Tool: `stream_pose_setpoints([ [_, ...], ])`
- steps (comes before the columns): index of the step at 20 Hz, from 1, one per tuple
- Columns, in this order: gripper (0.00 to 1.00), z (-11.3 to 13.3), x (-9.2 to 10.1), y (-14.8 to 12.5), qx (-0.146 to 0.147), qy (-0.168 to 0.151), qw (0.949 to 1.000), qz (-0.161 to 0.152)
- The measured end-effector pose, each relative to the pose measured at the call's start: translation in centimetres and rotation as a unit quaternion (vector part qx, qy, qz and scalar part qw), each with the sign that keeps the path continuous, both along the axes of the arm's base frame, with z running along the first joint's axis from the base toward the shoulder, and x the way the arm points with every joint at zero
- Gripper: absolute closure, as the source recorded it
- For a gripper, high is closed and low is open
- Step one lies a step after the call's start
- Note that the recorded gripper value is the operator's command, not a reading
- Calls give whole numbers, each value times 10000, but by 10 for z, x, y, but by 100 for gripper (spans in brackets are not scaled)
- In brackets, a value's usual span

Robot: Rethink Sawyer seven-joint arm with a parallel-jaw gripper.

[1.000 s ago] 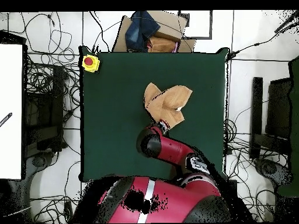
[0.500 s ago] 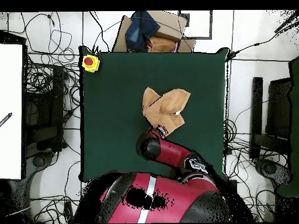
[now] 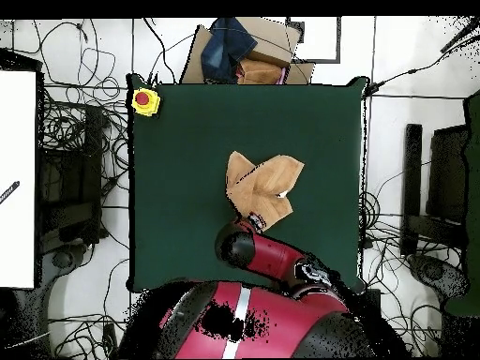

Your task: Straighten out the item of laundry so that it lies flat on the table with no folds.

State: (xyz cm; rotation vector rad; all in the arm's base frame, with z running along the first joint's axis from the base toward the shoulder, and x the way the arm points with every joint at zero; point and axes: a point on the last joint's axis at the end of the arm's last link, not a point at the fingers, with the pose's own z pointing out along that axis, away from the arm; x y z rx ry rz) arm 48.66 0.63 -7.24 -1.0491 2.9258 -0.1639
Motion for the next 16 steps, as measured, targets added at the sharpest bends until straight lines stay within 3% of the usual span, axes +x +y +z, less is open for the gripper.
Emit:
stream_pose_setpoints([
  [6, 100, 5, -14, 4, 36, 122, 9999, -14],
  [16, 100, 4, -20, 11, 50, 176, 9998, 35],
])
